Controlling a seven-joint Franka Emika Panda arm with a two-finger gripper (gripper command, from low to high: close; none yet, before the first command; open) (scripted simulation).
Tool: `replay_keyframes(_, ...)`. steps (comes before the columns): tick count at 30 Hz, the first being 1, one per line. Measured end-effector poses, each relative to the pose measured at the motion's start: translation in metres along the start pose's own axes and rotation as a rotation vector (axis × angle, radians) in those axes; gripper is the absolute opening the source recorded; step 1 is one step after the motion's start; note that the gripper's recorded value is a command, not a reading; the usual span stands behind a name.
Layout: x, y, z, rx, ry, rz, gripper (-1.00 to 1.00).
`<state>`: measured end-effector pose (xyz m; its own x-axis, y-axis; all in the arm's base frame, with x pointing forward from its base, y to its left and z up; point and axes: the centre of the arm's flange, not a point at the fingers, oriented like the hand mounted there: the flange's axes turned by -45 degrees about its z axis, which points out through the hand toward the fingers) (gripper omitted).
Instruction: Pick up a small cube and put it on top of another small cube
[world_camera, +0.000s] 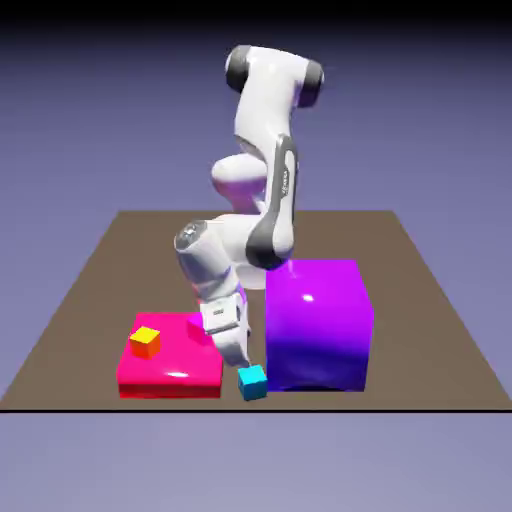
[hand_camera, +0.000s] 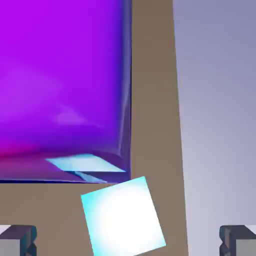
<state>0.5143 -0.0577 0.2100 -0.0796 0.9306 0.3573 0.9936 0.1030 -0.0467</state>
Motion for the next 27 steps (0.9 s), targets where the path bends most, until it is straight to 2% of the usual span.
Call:
replay_keyframes(8,-0.016,0.0,0.023,0.029,0.031,-0.197,0.0)
replay_keyframes(11,-0.02,0.001,0.076,0.029,0.031,-0.198,0.0)
replay_keyframes(12,-0.022,-0.001,0.092,0.029,0.032,-0.196,-1.0)
replay_keyframes(14,-0.022,-0.001,0.092,0.031,0.031,-0.196,-1.0)
replay_keyframes(18,-0.016,-0.001,0.022,0.033,0.031,-0.198,-1.0)
replay_keyframes(27,-0.044,-0.056,-0.075,0.077,0.05,-0.3,-1.0)
